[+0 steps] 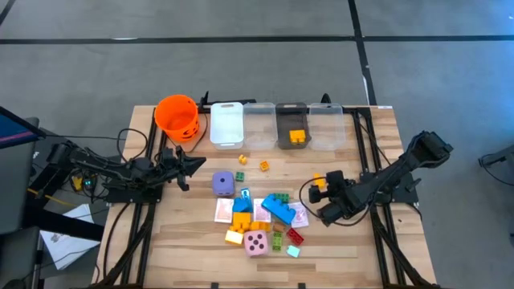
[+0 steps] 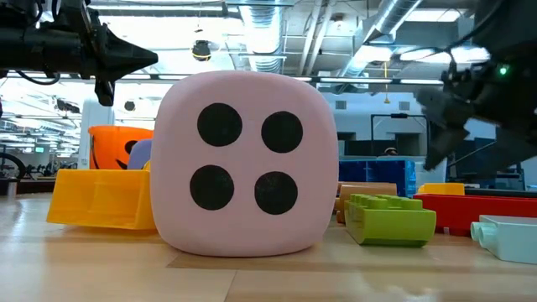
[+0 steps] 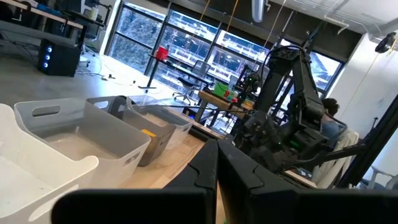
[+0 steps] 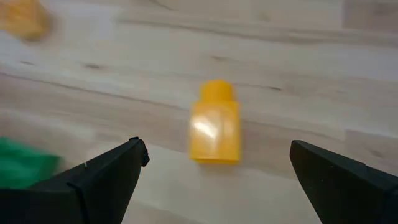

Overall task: Pick & Place Toys
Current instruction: Put the large yellow game piece into the black bin

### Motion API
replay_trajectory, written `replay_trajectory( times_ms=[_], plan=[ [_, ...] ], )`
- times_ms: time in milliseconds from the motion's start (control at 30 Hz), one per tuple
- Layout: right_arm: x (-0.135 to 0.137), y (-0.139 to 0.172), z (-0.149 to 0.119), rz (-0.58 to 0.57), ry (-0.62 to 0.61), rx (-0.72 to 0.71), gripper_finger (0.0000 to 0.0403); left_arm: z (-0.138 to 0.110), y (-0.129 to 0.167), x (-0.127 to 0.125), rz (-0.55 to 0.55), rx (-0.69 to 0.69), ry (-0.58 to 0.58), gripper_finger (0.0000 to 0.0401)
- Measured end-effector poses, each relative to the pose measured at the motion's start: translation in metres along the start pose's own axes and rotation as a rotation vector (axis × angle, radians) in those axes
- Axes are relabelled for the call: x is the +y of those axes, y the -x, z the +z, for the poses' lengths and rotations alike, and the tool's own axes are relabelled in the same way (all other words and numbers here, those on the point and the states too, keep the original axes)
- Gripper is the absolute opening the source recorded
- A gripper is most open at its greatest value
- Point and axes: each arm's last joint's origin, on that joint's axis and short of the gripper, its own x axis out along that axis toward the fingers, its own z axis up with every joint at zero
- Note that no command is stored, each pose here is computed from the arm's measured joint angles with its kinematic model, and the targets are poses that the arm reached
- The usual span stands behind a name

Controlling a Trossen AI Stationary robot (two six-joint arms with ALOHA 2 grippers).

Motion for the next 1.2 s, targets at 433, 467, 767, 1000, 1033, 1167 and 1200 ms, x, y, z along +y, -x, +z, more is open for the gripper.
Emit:
replay_trajectory(
  times_ms=[433, 467, 767, 1000, 1033, 1167, 1200],
  plan=[
    [-0.002, -0.022, 0.004, 0.002, 0.02, 0.053, 0.0362, 0.0, 0.0, 0.0, 0.0, 0.0, 0.0, 0.0],
    [-0.001, -0.023, 0.004, 0.01, 0.023, 0.054, 0.0358, 0.0, 0.0, 0.0, 0.0, 0.0, 0.0, 0.0],
    [0.004, -0.03, 0.014, 0.015, 0.019, 0.053, 0.0307, 0.0, 0.0, 0.0, 0.0, 0.0, 0.0, 0.0],
    [0.005, -0.033, 0.016, 0.003, 0.032, 0.117, 0.0286, 0.0, 0.0, 0.0, 0.0, 0.0, 0.0, 0.0],
    [0.005, -0.034, 0.016, 0.0, 0.029, 0.127, 0.0284, 0.0, 0.0, 0.0, 0.0, 0.0, 0.0, 0.0],
    [0.005, -0.035, 0.017, -0.006, 0.021, 0.133, 0.0276, 0.0, 0.0, 0.0, 0.0, 0.0, 0.0, 0.0],
    [0.005, -0.035, 0.018, -0.007, 0.019, 0.132, 0.0273, 0.0, 0.0, 0.0, 0.0, 0.0, 0.0, 0.0]
  ],
)
